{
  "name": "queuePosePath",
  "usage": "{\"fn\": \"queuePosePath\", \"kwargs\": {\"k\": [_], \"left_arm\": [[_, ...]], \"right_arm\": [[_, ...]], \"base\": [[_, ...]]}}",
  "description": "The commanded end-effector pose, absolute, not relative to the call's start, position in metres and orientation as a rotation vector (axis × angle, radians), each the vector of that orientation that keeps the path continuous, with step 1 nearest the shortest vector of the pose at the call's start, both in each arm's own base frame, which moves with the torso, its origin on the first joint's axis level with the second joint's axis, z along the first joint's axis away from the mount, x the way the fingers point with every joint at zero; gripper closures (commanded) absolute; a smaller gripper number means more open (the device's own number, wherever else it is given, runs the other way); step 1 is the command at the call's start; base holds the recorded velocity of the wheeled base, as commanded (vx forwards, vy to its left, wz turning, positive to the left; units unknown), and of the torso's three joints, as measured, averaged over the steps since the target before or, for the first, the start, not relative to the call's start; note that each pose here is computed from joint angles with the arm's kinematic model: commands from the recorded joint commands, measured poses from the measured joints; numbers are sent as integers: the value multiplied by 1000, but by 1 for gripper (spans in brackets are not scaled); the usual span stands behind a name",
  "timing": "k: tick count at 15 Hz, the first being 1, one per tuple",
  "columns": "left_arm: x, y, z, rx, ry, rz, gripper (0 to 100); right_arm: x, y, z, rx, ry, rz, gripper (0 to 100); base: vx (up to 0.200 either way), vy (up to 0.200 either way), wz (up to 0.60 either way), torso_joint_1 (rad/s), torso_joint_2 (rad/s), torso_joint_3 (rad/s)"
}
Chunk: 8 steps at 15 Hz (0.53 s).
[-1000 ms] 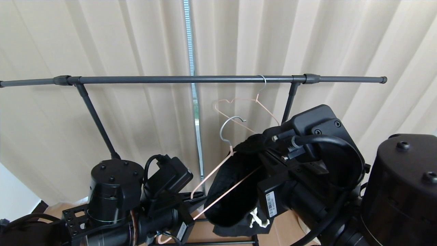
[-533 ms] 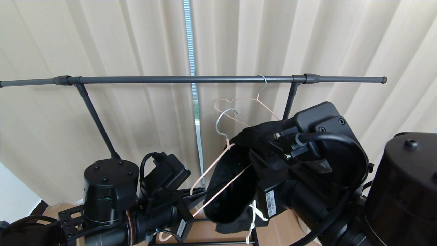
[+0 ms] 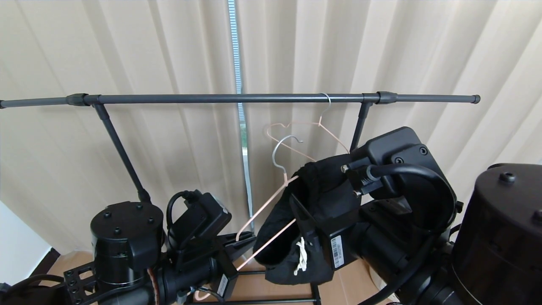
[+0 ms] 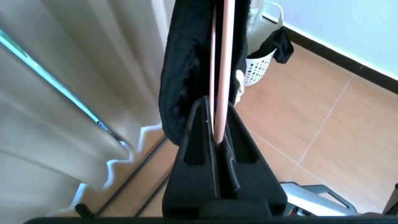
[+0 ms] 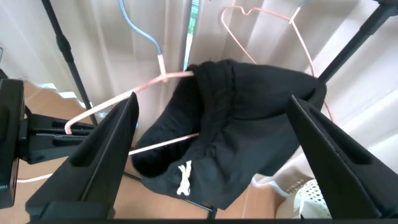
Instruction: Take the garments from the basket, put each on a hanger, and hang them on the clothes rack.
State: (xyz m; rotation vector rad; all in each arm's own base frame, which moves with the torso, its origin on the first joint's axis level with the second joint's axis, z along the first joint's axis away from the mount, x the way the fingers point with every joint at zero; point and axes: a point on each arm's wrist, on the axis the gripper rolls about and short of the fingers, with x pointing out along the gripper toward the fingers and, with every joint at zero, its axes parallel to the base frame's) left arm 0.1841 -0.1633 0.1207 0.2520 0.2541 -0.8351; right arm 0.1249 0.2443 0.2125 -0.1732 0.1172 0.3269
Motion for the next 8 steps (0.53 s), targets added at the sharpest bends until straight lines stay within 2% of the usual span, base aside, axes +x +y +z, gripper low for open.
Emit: {"fn": "queuePosePath", "kwargs": {"k": [1,4,7,8], "left_arm": [[183,-162,119,254,262,-834,100],[183,-158,118,251,265,-848,100],[178,-156,119,242,233,-886,100],[177,-155,117,246,235,-906,100]], "right_arm": [[126,235,220,-156,109,341,0],[122,196,226,-262,141,437,0],[116,160,241,-296,197,623,0],[123,144,256,-371,218,690,0]], "base": [[0,0,0,0,0,0],[0,0,0,0,0,0],[0,0,0,0,0,0],[0,0,0,0,0,0]]}}
